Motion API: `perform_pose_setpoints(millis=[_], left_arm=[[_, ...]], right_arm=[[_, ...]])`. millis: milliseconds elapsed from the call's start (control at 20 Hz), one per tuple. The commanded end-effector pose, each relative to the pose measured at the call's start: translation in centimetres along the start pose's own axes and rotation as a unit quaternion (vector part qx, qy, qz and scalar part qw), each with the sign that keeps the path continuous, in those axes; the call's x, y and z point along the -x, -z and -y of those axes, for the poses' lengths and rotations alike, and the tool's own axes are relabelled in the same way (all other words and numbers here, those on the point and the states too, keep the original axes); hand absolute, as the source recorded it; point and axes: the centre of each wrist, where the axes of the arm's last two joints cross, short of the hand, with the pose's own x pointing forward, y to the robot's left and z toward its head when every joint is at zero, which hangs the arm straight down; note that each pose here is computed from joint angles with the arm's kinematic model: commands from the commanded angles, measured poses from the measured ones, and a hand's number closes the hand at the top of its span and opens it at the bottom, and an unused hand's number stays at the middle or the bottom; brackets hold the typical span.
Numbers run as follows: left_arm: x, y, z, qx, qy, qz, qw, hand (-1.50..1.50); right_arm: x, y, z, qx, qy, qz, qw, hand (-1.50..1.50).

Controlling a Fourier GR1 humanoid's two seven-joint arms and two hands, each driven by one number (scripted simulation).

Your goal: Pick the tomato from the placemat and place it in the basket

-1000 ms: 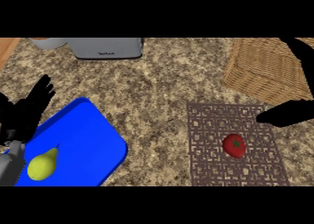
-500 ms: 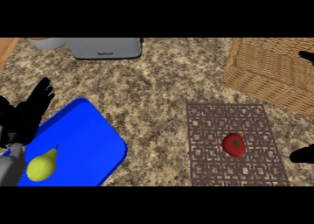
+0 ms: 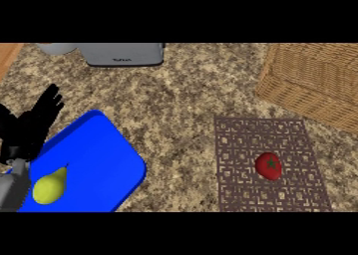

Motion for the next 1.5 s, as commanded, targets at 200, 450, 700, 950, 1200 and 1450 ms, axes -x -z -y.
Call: perform_pose_setpoints(millis=[200,450,700,950,1200,1450], left_arm=[[0.7,0.4,0.7,0.012,0.001,-0.001,0.9999,0.0],[0.2,0.2,1.8,0.01,0.004,0.008,0.9999,0.0],[-0.9,-0.2,2.4,0.015,-0.005,0.013,0.9998,0.0],[0.9,-0.2,0.8,0.011,0.01,0.007,0.9999,0.0],[1.8,0.0,0.9,0.008,0.003,-0.001,1.0,0.0],[1.0,-0.6,0.1,0.004,0.0,0.003,1.0,0.0]], right_arm=[[4.3,0.4,-6.4,0.032,0.007,-0.01,0.999,-1.5],[7.2,3.8,-10.3,0.05,0.015,-0.004,0.999,-1.5],[6.4,6.7,-13.7,0.065,0.073,0.01,0.995,-1.5],[8.6,7.8,-15.1,0.024,0.033,-0.034,0.999,-1.5],[9.0,9.0,-16.6,0.0,0.013,-0.048,0.999,-1.5],[8.8,9.4,-19.2,-0.005,0.004,-0.054,0.999,-1.5]])
